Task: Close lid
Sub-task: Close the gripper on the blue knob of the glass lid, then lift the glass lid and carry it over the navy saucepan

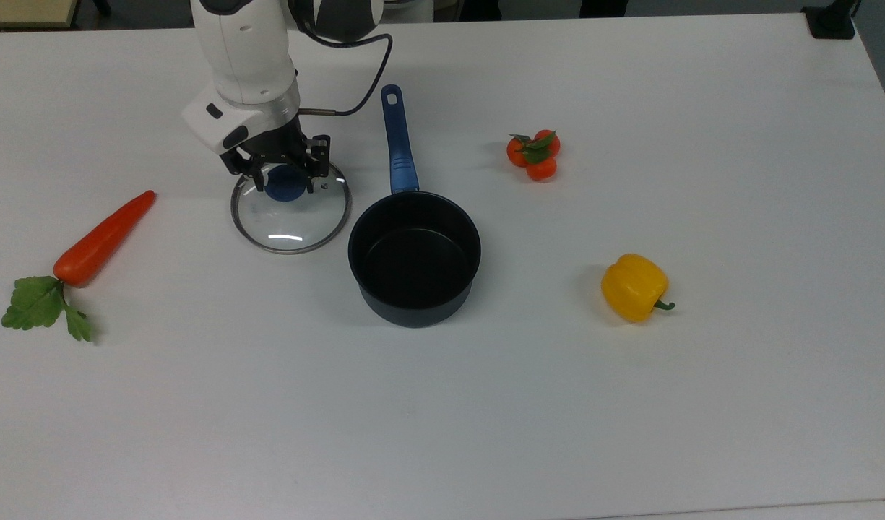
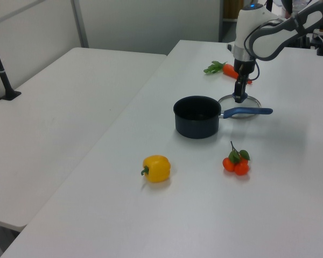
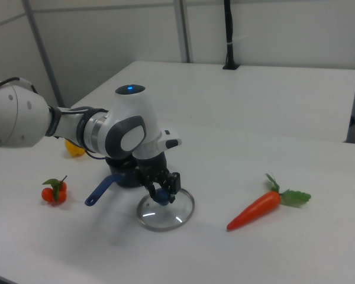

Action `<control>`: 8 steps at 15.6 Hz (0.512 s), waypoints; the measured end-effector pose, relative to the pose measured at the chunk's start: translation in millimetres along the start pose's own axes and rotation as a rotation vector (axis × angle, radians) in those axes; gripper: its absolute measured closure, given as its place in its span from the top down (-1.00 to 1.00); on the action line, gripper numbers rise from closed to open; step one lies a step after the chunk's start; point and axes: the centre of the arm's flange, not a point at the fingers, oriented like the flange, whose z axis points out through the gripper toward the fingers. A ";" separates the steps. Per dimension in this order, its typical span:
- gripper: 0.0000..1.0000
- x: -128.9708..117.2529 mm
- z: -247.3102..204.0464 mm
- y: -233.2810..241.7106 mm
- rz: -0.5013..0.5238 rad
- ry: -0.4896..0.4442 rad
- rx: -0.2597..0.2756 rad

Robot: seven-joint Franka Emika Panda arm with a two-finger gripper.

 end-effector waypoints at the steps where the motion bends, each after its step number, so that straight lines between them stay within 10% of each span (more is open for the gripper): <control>1: 0.24 -0.1 -0.1 0.0 0.011 0.000 0.000; 8: 0.23 1.2 -17.9 4.6 0.067 -0.026 0.000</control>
